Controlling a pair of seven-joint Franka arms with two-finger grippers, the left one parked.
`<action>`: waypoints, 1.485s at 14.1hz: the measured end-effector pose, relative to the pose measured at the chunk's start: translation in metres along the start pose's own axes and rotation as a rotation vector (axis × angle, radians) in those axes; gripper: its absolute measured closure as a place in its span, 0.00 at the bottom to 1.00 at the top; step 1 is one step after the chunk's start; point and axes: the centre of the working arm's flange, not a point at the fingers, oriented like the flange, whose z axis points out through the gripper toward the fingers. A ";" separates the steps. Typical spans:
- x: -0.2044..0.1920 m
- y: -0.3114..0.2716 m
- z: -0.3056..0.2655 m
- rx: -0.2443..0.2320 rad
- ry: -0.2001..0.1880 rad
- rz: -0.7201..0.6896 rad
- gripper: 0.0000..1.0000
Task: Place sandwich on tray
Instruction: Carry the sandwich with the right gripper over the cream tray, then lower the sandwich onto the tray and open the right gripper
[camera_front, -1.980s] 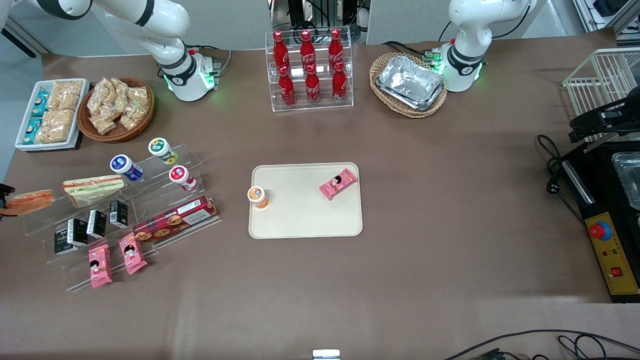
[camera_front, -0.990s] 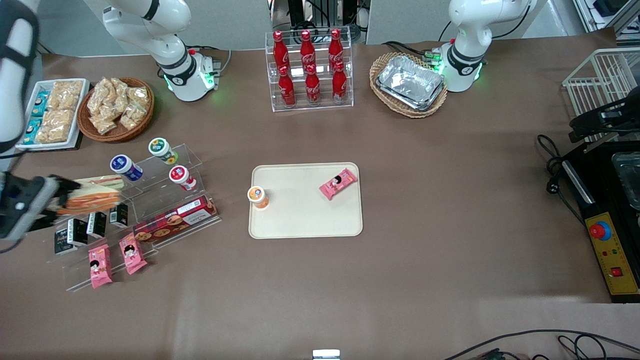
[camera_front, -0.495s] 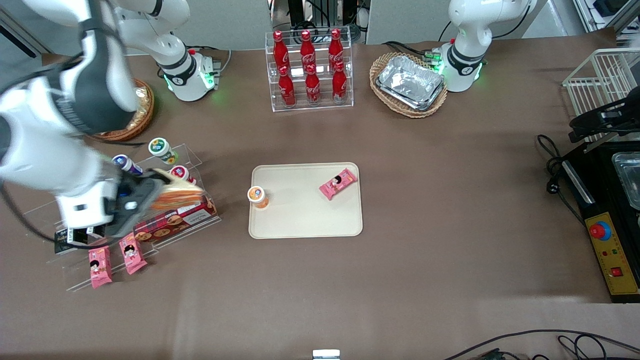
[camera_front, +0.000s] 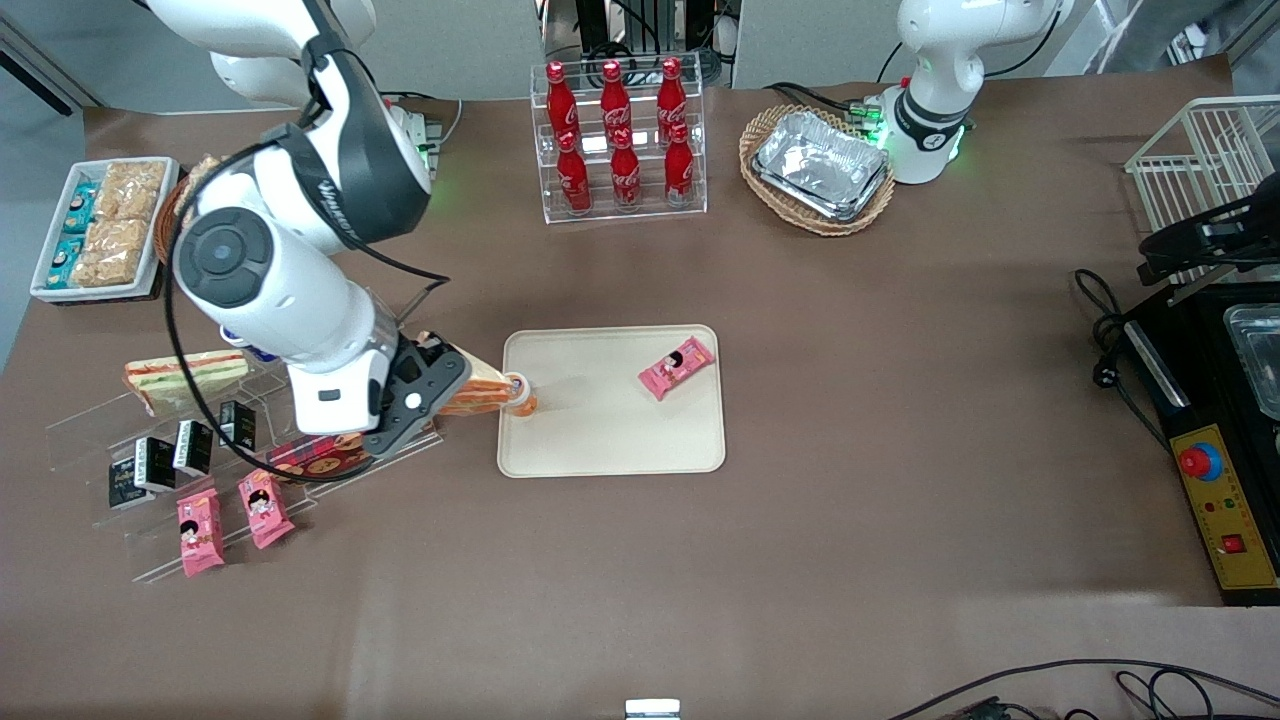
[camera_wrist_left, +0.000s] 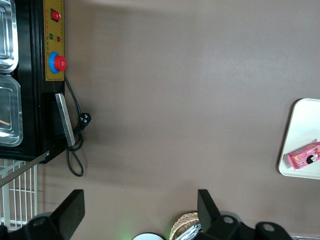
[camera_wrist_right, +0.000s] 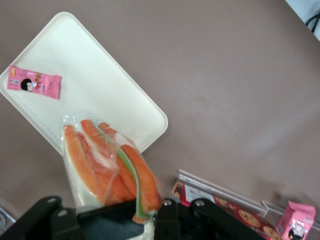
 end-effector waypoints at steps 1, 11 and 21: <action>0.008 -0.008 0.006 -0.009 0.010 -0.016 1.00; 0.100 -0.127 0.161 -0.138 0.077 -0.230 1.00; 0.119 -0.174 0.228 -0.258 0.084 -0.474 1.00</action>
